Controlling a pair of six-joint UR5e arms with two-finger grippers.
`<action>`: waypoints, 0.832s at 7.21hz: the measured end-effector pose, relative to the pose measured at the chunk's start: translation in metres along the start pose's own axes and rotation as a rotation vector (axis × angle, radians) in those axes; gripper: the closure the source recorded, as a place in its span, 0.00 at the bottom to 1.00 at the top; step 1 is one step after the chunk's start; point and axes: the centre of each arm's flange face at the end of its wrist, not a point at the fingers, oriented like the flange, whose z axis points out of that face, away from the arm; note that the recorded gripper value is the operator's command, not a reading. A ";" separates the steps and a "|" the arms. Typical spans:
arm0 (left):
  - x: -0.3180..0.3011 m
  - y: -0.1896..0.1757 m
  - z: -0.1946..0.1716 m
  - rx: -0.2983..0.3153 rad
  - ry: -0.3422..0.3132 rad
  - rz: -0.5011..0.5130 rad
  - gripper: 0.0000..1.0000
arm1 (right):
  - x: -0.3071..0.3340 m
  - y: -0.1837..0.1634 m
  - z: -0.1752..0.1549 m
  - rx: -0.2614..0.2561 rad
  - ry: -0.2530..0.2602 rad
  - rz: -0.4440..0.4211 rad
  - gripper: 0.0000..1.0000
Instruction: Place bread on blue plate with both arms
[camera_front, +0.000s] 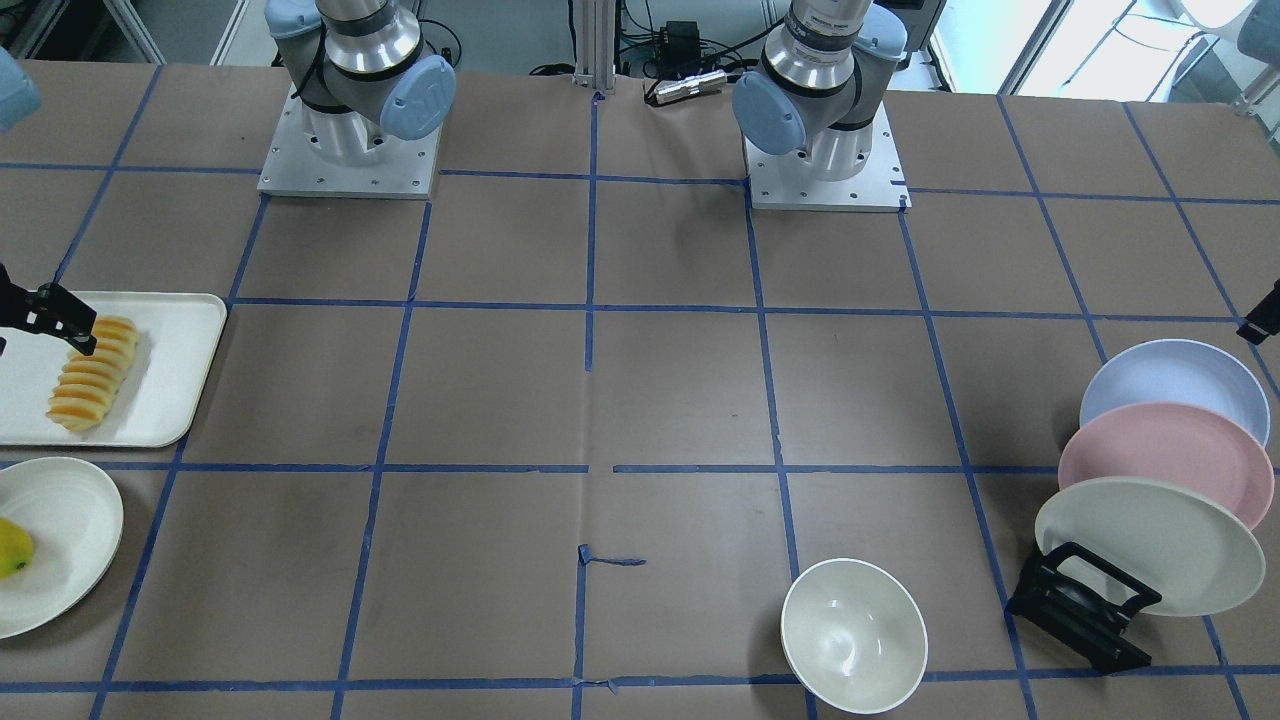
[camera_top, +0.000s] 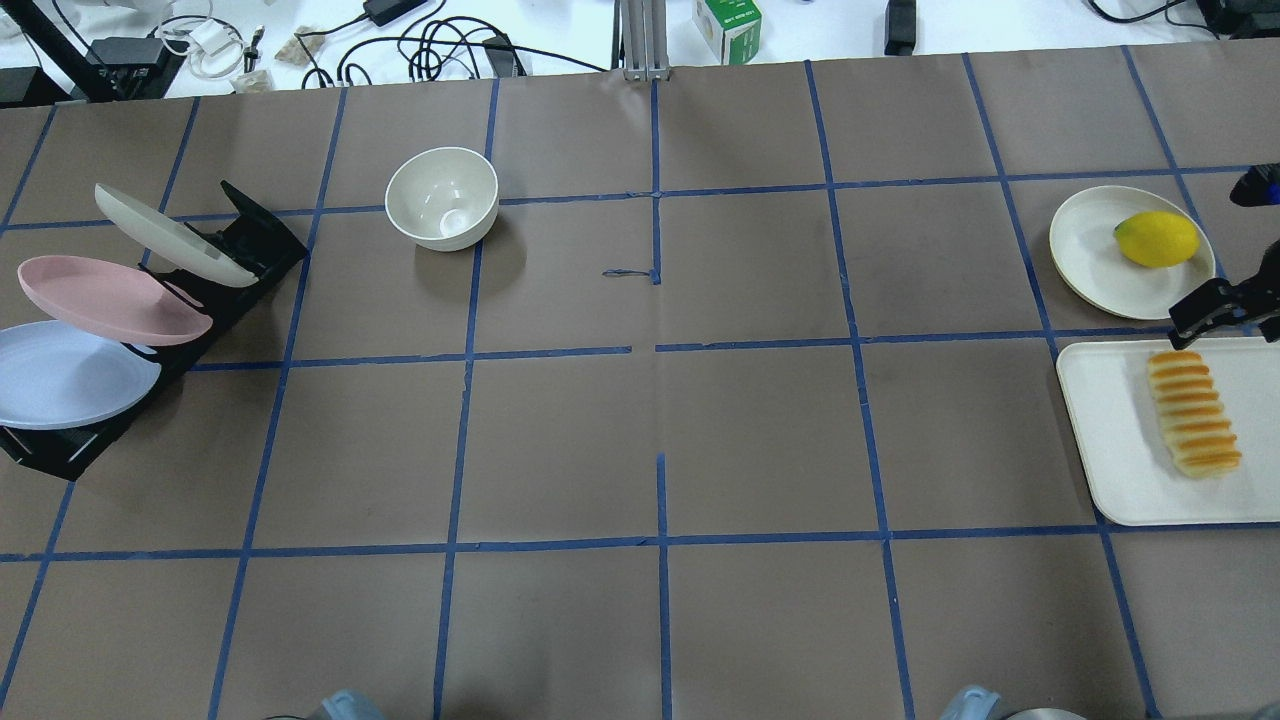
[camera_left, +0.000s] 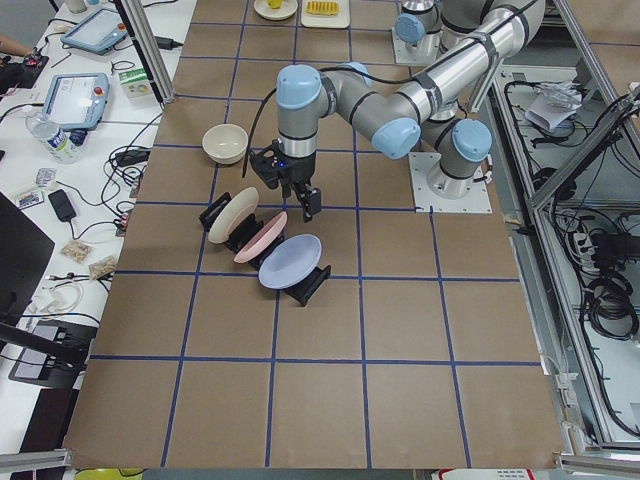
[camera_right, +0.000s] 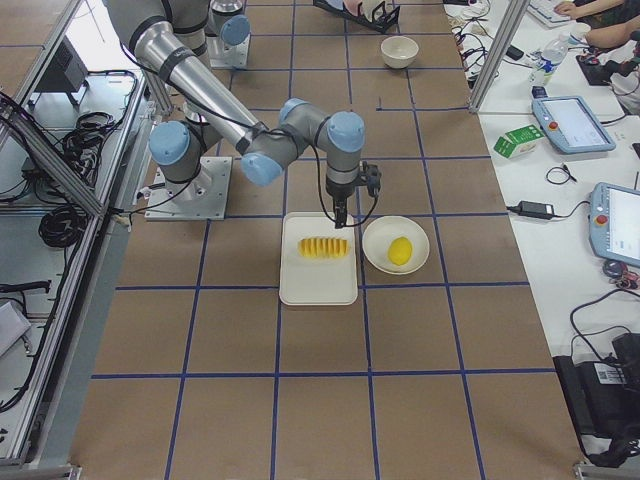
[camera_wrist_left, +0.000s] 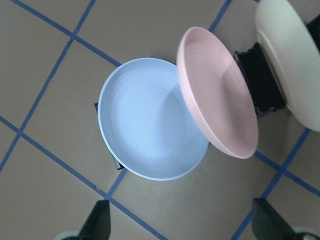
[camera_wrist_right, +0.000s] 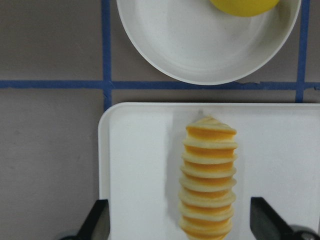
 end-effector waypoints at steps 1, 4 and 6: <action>-0.017 -0.010 0.031 -0.030 -0.003 -0.030 0.00 | 0.014 0.001 0.022 -0.025 -0.023 -0.011 0.00; -0.051 -0.020 0.103 -0.145 -0.070 -0.076 0.10 | 0.024 0.002 0.072 -0.096 -0.058 0.000 0.00; -0.055 -0.025 0.123 -0.159 -0.088 -0.092 0.49 | 0.028 0.005 0.095 -0.143 -0.036 0.016 0.30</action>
